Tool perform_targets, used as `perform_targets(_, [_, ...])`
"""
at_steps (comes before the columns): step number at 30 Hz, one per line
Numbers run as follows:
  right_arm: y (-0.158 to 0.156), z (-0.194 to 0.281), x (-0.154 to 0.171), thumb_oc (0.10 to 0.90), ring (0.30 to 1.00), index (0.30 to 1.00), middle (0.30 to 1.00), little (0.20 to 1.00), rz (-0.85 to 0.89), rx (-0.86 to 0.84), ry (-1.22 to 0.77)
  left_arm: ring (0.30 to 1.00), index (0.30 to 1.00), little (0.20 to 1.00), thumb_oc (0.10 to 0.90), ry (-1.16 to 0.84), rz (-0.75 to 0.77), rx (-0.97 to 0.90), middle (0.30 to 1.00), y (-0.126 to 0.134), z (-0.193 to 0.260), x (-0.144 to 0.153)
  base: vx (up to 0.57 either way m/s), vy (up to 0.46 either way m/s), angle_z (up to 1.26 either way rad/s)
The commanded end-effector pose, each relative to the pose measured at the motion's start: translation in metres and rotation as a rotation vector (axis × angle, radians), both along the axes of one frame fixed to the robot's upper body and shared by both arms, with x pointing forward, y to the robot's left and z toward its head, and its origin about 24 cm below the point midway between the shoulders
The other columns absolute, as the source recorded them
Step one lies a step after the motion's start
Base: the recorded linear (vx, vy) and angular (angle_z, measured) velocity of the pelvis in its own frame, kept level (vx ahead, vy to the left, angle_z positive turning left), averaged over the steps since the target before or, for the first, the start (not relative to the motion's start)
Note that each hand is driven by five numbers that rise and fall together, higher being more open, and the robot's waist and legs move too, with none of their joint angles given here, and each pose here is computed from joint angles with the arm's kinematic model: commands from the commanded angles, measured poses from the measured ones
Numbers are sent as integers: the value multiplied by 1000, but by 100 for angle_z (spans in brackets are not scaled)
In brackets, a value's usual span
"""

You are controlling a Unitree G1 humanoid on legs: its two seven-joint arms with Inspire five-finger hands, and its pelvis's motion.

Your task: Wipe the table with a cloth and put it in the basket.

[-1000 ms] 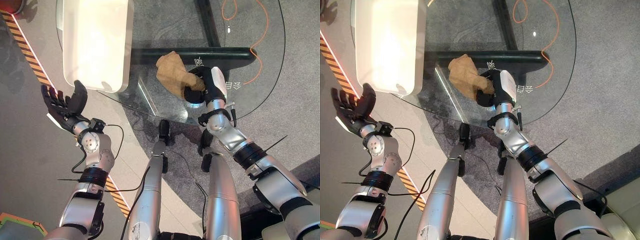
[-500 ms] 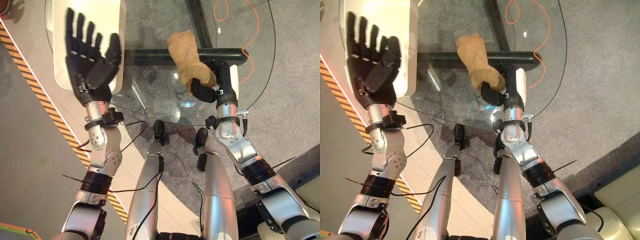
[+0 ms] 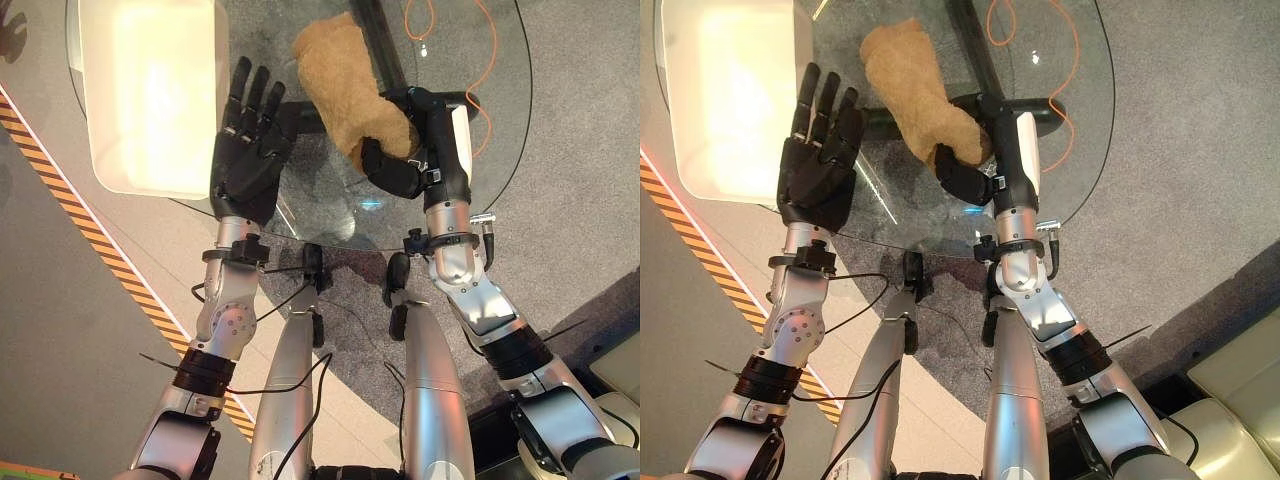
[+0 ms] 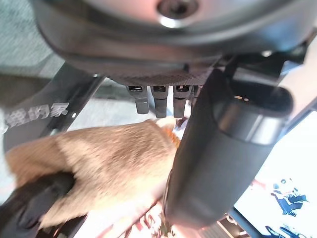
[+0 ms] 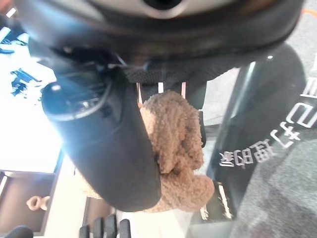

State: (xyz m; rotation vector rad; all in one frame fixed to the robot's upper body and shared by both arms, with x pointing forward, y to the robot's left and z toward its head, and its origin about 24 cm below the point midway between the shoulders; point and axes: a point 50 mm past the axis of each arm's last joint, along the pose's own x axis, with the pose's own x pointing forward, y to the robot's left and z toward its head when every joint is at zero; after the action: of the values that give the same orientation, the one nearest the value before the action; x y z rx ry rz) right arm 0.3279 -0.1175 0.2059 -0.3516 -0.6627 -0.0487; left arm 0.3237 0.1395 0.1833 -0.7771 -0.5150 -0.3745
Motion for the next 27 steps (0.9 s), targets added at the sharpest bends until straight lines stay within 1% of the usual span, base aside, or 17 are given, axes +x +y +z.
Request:
perform_targets(1, [27, 77, -52, 100, 300, 300, 300, 200, 231, 96, -464, 900, 900, 900, 800, -261, -120, -49, 900, -8, 48, -19, 0, 0, 0])
perform_targets(3, [30, 78, -54, 100, 300, 300, 300, 200, 241, 93, -473, 900, 900, 900, 800, -265, -172, -67, 900, -13, 48, -19, 0, 0, 0])
perform_targets(10, [34, 80, -56, 100, 300, 300, 300, 200, 271, 78, -468, 900, 900, 900, 800, -296, -269, -95, 900, -20, 56, -22, 0, 0, 0])
perform_targets(24, [40, 73, -52, 100, 300, 300, 300, 200, 283, 6, -415, 900, 900, 900, 800, -396, -383, -126, 900, -27, 68, -31, 0, 0, 0])
perform_targets(27, [40, 71, -52, 100, 300, 300, 300, 200, 287, -11, -412, 900, 900, 900, 800, -408, -387, -134, 900, -26, 70, -33, 0, 0, 0])
